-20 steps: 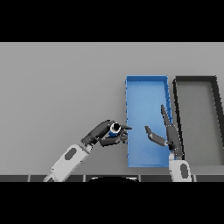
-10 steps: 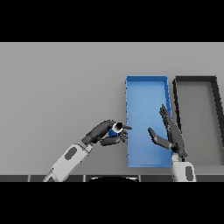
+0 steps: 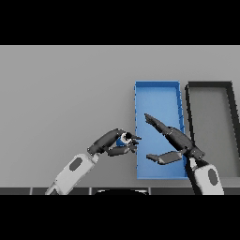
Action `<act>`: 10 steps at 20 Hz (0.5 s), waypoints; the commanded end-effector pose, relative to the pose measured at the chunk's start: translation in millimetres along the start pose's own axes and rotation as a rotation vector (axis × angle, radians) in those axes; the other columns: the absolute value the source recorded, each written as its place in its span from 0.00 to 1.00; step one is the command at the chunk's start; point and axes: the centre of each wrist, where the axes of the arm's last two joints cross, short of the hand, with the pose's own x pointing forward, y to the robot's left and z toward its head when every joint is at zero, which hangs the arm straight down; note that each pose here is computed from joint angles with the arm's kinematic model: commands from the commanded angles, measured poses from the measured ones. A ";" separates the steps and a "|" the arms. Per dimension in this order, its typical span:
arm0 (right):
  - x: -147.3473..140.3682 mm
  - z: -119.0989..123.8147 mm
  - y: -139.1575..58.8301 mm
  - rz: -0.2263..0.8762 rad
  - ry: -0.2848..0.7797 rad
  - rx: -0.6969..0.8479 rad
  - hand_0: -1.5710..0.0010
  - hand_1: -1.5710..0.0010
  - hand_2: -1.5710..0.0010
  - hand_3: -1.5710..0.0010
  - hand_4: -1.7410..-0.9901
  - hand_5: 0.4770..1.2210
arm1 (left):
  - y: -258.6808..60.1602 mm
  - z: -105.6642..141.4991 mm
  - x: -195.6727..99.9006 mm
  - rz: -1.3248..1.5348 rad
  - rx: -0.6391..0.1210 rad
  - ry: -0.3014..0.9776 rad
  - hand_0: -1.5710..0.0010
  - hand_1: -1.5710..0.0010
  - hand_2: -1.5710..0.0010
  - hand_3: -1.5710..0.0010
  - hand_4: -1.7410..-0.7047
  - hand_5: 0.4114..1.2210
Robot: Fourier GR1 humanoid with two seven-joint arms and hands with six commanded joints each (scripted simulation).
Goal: Pick up the blue pipe and place it into the blue bin.
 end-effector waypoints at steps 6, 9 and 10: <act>15.6 -47.2 11.3 0.083 -0.009 0.184 1.00 1.00 1.00 1.00 0.65 0.07 | 1.7 -0.4 2.6 0.009 -0.021 -0.005 0.00 0.00 0.00 0.05 0.00 1.00; 19.5 -62.7 19.4 0.089 -0.015 0.245 1.00 1.00 1.00 1.00 0.68 0.07 | -1.7 -0.1 -0.8 0.024 -0.037 -0.033 0.00 0.00 0.00 0.03 0.00 1.00; 21.2 -69.5 22.6 0.094 -0.016 0.265 1.00 1.00 1.00 1.00 0.68 0.07 | -0.7 1.3 -3.7 0.027 -0.038 -0.021 0.00 0.00 0.00 0.02 0.00 1.00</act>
